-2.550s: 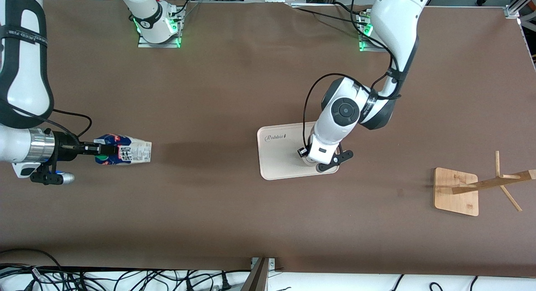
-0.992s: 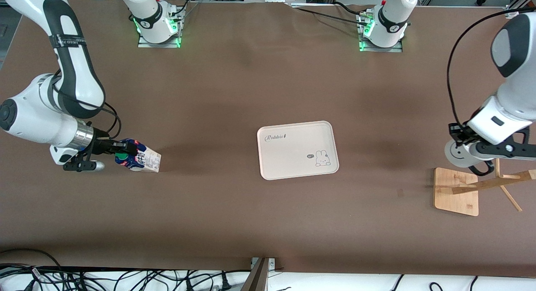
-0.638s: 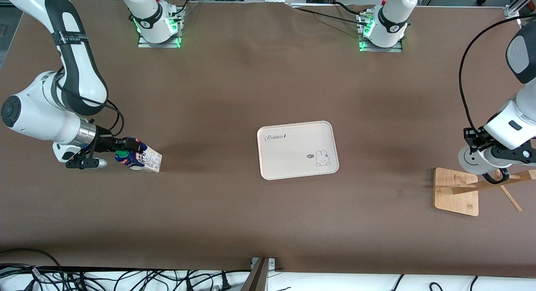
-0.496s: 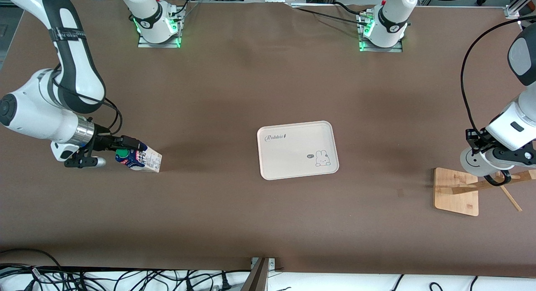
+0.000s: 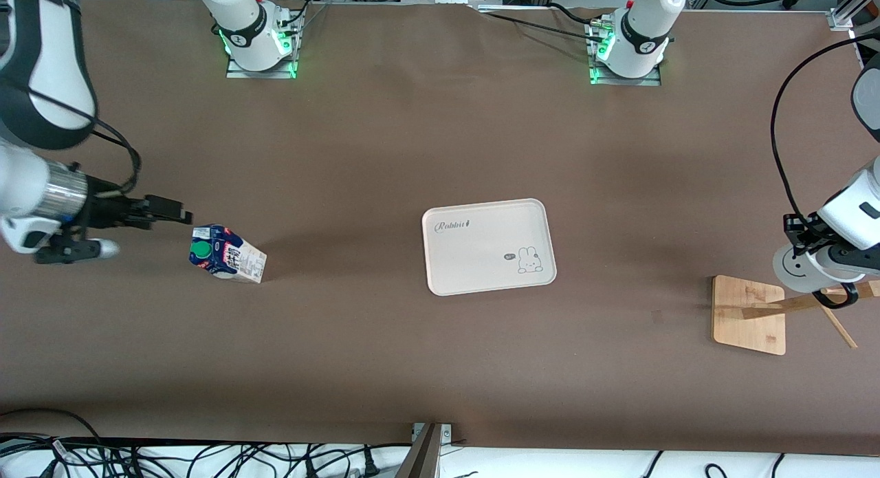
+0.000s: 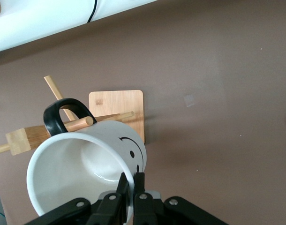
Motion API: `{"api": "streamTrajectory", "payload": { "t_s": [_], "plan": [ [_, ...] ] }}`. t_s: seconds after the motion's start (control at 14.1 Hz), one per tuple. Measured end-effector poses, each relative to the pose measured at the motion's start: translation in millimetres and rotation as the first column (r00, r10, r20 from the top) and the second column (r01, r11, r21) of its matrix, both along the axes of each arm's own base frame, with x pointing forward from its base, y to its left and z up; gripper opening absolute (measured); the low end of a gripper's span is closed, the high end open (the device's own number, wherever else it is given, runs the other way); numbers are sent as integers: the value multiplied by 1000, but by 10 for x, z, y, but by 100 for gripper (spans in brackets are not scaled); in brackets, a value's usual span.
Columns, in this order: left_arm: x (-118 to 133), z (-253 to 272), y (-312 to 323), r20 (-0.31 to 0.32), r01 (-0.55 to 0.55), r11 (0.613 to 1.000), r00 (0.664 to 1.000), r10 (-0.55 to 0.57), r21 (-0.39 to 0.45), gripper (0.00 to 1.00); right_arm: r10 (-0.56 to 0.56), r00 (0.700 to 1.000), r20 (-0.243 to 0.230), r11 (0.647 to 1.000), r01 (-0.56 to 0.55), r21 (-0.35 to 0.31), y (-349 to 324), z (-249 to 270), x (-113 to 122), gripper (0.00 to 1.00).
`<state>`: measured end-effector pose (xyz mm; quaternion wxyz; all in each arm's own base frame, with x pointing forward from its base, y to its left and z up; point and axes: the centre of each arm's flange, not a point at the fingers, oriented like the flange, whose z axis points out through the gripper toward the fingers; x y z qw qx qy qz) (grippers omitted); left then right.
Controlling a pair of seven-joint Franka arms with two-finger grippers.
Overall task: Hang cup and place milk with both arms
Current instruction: 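Hang the mug on the stand peg while the right gripper releases the carton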
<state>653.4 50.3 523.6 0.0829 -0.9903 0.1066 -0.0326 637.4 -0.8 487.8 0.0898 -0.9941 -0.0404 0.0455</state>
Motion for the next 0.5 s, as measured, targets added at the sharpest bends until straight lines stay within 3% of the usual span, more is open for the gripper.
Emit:
{"api": "streamTrajectory", "payload": {
  "t_s": [0.28, 0.5],
  "plan": [
    [23, -149, 199, -29, 2, 1000, 1000, -2, 13, 7, 72, 997, 41, 984, -64, -165, 60, 570, 26, 100],
    [57, -300, 271, -51, -5, 1000, 999, 6, 17, 30, 110, 992, 63, 961, -90, -261, 135, 809, 37, 100]
  ]
}}
